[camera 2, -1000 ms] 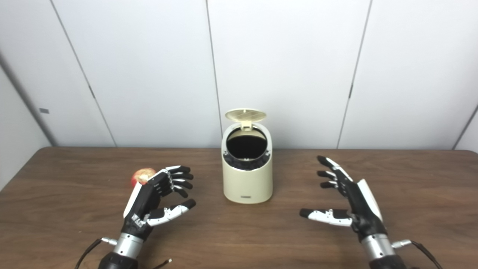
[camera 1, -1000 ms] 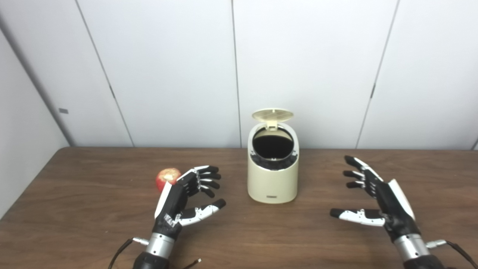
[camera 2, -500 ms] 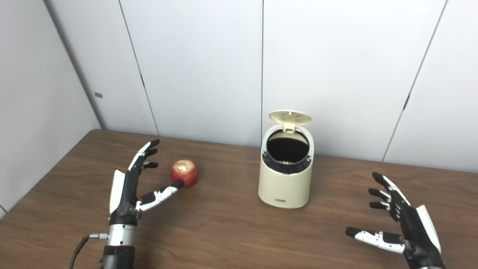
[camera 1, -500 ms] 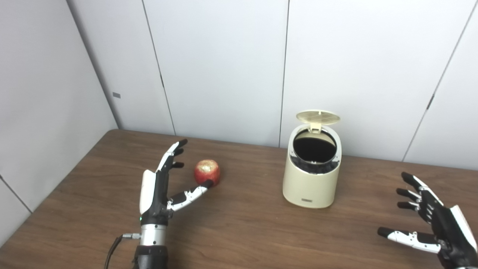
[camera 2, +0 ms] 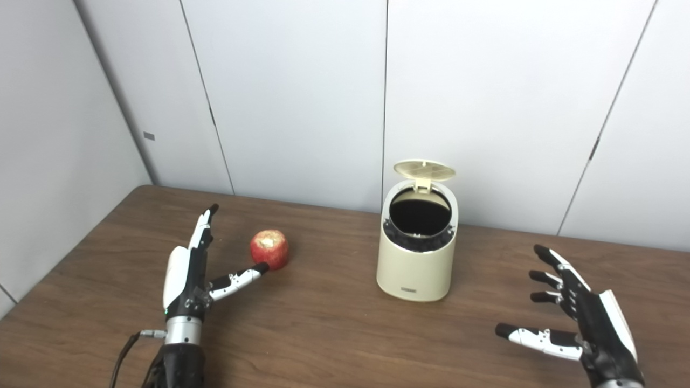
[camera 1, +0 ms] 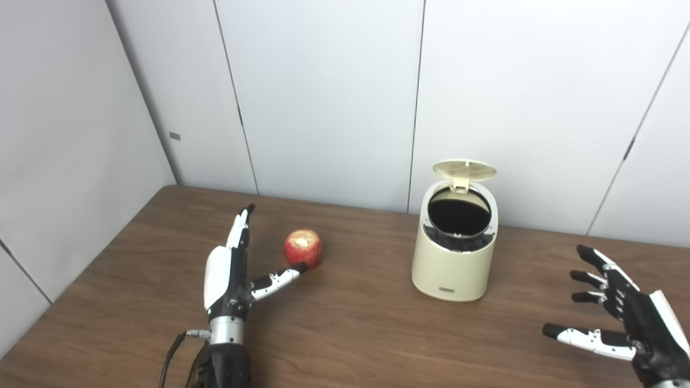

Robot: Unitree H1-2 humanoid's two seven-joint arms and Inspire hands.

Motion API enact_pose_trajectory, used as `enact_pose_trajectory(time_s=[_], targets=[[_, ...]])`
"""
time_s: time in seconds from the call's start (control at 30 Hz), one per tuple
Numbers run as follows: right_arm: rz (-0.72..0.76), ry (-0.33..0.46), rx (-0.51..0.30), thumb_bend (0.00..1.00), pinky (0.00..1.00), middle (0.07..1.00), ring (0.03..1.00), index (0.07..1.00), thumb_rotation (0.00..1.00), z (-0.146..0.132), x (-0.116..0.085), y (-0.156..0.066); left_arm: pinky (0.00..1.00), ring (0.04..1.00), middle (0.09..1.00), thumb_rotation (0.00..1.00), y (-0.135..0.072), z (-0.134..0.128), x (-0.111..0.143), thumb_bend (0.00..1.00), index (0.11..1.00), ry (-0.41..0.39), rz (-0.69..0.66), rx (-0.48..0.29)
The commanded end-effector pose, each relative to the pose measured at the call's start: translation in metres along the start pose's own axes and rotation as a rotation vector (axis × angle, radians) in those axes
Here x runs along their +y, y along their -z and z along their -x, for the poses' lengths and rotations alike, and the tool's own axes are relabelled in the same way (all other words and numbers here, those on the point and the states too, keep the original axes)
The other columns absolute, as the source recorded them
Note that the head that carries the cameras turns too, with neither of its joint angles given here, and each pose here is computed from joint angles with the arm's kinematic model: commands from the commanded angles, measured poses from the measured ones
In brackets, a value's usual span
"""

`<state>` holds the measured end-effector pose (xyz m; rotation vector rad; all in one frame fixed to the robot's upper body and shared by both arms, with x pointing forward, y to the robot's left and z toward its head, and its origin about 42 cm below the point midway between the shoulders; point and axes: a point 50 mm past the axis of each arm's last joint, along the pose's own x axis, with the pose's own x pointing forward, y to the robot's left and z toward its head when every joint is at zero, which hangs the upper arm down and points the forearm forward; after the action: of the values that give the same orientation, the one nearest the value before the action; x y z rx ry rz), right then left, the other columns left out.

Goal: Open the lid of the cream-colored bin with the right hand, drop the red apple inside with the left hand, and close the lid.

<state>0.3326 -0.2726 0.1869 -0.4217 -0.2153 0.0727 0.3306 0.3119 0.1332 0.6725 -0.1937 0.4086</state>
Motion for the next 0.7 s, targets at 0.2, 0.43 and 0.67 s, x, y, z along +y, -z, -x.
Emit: enact_pose_trajectory(time_s=[0.2, 0.43, 0.67], targets=[[0.017, 0.015, -0.068, 0.74, 0.66, 0.921, 0.811, 0.873, 0.00, -0.003, -0.005, -0.022, 0.74, 0.892, 0.890, 0.34, -0.009, -0.035, 0.001, 0.99, 0.941, 0.073, -0.111, 0.030], [0.005, 0.015, -0.087, 0.74, 0.67, 0.917, 0.803, 0.867, 0.00, -0.002, -0.007, -0.028, 0.74, 0.870, 0.861, 0.34, -0.005, -0.049, -0.014, 0.99, 0.918, 0.122, -0.138, 0.059], [0.000, 0.022, -0.100, 0.75, 0.65, 0.901, 0.785, 0.850, 0.00, 0.000, -0.008, -0.036, 0.70, 0.847, 0.848, 0.34, -0.009, -0.056, -0.031, 0.97, 0.907, 0.157, -0.141, 0.050]])
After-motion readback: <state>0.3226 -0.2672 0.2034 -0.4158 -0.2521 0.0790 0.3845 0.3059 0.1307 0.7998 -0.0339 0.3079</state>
